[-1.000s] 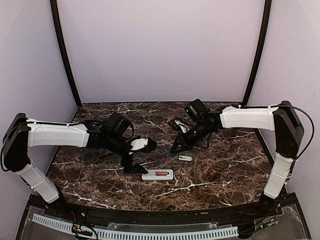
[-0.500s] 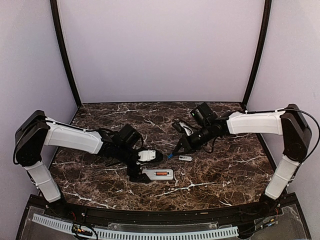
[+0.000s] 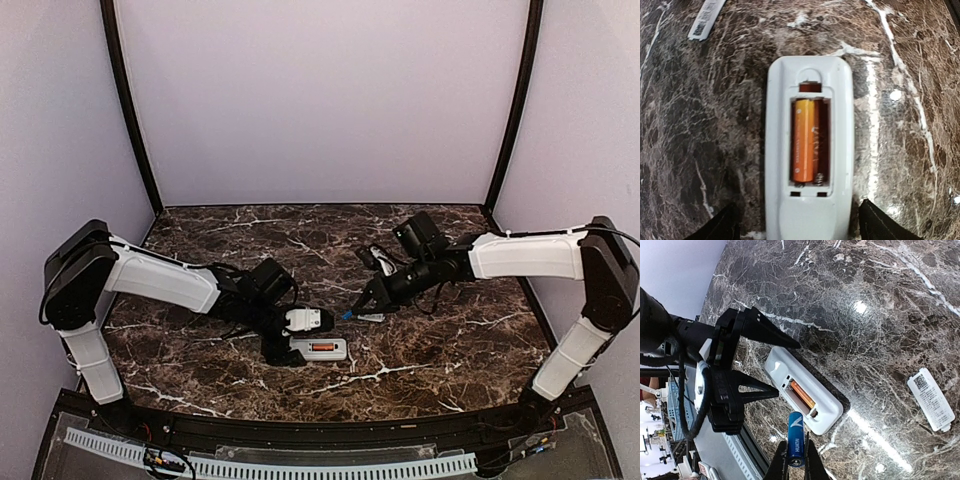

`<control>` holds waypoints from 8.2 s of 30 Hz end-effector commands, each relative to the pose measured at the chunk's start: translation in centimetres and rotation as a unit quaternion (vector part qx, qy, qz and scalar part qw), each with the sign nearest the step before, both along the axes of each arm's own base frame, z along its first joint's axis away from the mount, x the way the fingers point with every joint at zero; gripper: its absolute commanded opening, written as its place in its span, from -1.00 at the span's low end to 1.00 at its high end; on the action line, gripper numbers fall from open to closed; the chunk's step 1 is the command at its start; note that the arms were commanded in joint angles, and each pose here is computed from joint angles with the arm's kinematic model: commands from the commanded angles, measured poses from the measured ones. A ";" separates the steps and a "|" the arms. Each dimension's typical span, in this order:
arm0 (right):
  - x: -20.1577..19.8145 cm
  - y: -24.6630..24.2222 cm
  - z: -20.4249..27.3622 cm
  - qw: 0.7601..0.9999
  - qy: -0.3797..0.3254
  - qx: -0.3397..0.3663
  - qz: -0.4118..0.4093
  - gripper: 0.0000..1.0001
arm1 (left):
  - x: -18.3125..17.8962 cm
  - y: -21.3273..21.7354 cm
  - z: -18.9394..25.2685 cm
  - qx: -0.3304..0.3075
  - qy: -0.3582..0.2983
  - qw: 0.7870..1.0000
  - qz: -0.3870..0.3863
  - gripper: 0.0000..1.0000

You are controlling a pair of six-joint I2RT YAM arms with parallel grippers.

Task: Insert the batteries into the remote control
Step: Adjust the remote control without the battery cover at the center of the board, then load the battery into the battery compartment, then hold the remote control without the battery cover at the center of the board, then press the battery in the battery compartment.

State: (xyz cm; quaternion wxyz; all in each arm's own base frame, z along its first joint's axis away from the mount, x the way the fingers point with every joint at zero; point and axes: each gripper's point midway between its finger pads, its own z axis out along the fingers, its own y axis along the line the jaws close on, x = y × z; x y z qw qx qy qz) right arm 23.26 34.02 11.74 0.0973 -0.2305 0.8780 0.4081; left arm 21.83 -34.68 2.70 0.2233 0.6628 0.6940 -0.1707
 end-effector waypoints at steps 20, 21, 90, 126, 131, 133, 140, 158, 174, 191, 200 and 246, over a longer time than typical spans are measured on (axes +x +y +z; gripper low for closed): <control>-0.4 -1.5 0.7 0.999 -0.042 0.000 -0.003 -1.00 | -2.7 -0.6 -1.6 0.012 0.040 0.996 0.074 0.12; -0.5 -1.5 0.4 0.999 -0.037 0.000 -0.001 -1.00 | -2.7 -0.6 -1.6 0.012 0.041 0.996 0.075 0.14; -3.9 4.9 -7.1 0.984 -0.008 -0.057 0.168 -1.00 | 3.8 3.6 4.9 -0.106 -0.003 0.955 0.276 0.66; -3.8 5.4 -8.6 0.988 0.027 -0.058 0.138 -1.00 | -3.8 0.7 -0.2 -0.044 0.036 0.995 0.087 0.79; -3.7 5.1 -8.3 0.988 0.021 -0.067 0.139 -0.81 | -4.1 0.7 -0.7 -0.043 0.041 0.994 0.089 0.78; -3.5 5.1 -8.1 0.988 0.018 -0.070 0.139 -0.67 | -4.1 0.7 -0.8 -0.042 0.041 0.994 0.089 0.77; -2.8 5.2 -7.5 0.988 0.003 -0.082 0.132 -0.44 | -4.1 0.7 -0.6 -0.044 0.039 0.994 0.090 0.77; -1.4 4.9 -5.4 0.985 -0.038 -0.106 0.128 -0.13 | -4.3 0.7 -0.6 -0.046 0.042 0.994 0.085 0.77; -0.4 3.7 -3.9 0.986 -0.051 -0.135 0.080 -0.56 | -4.6 0.6 -1.1 -0.041 0.051 0.995 0.078 0.67; -1.6 3.6 -6.0 0.987 -0.008 -0.138 0.083 -0.76 | -5.0 0.3 -2.0 -0.031 0.064 0.995 0.067 0.28; -1.8 2.5 -6.7 0.984 -0.005 -0.161 0.075 -0.68 | -4.9 0.3 -2.4 -0.024 0.063 0.995 0.069 0.09; -3.2 0.8 -5.5 0.984 0.041 -0.169 0.030 -0.68 | -4.6 -0.2 -3.6 0.000 0.063 0.996 0.070 -0.51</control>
